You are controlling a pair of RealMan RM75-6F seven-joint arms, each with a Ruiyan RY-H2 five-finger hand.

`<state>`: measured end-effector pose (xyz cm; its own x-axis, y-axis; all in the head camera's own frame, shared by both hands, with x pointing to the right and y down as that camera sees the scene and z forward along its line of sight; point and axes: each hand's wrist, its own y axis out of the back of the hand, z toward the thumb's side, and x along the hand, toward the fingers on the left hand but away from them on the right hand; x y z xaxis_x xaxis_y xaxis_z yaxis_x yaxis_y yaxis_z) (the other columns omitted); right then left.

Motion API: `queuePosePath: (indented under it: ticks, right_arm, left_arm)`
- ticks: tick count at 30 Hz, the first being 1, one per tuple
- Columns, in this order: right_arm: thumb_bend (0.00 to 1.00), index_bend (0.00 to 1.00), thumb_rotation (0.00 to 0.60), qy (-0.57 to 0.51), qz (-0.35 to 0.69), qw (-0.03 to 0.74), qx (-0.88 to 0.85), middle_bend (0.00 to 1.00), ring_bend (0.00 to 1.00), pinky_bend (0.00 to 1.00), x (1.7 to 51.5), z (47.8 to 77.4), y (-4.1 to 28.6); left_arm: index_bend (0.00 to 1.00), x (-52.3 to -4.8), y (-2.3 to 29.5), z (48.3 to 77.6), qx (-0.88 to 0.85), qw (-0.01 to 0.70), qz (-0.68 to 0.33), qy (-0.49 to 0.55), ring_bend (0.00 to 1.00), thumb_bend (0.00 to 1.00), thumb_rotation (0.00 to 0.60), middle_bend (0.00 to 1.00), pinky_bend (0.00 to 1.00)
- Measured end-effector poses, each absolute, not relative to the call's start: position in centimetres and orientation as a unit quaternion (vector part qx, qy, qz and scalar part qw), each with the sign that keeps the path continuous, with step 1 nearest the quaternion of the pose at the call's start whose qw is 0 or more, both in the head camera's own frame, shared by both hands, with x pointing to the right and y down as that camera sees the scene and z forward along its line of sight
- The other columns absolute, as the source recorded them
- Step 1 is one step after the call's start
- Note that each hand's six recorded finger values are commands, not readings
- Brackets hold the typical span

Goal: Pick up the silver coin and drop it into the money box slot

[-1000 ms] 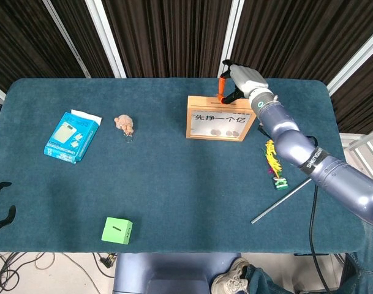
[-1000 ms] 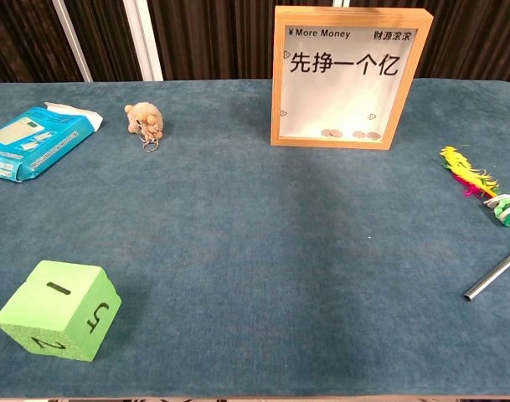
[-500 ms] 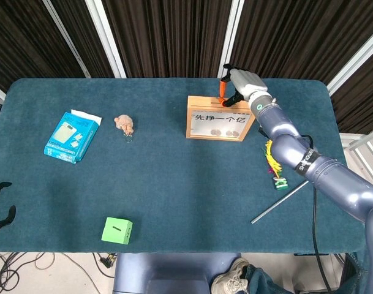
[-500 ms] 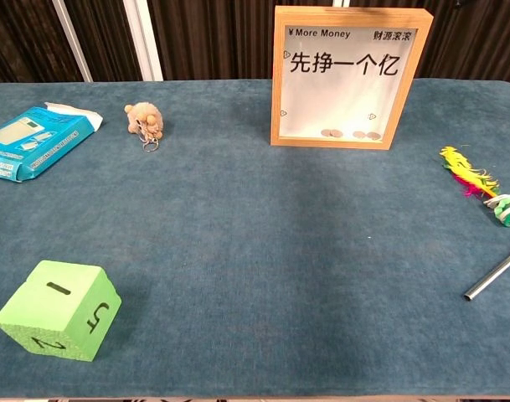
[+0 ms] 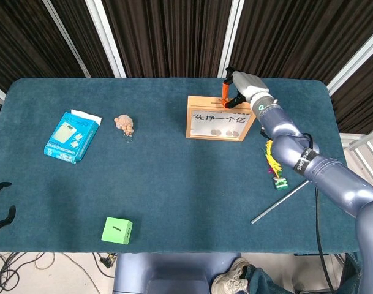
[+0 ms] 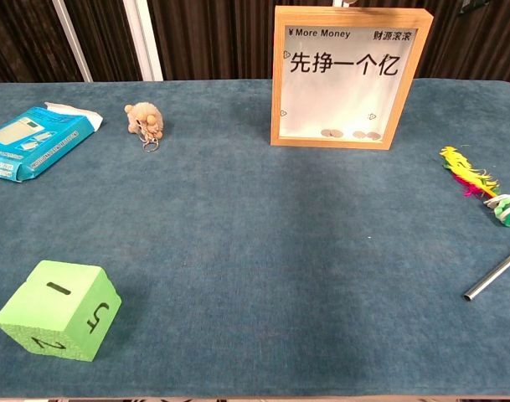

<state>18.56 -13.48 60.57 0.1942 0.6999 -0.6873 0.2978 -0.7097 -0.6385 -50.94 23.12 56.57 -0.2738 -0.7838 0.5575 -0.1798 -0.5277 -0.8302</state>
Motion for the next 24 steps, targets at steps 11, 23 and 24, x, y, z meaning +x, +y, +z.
queuePosePath:
  ticks: [11, 23, 24]
  right_arm:
    - [0.61, 0.67, 0.600, -0.330, 0.545, 0.182, -0.749, 0.02, 0.00, 0.00, 18.86, 61.01, -13.47]
    - [0.61, 0.67, 0.600, -0.329, 0.548, 0.181, -0.748, 0.02, 0.00, 0.00, 19.06, 61.18, -13.49]
    - [0.61, 0.67, 0.600, -0.328, 0.548, 0.180, -0.748, 0.02, 0.00, 0.00, 19.11, 61.22, -13.48]
  left_arm:
    - [0.24, -50.96, 23.13, 56.56, -0.559, 0.225, -0.672, 0.430, 0.04, 0.42, 0.600, 0.02, 0.10]
    - [0.24, -50.99, 23.13, 56.58, -0.559, 0.224, -0.673, 0.429, 0.04, 0.42, 0.600, 0.02, 0.11]
    - [0.24, -51.00, 23.14, 56.58, -0.559, 0.224, -0.673, 0.429, 0.04, 0.42, 0.600, 0.02, 0.10]
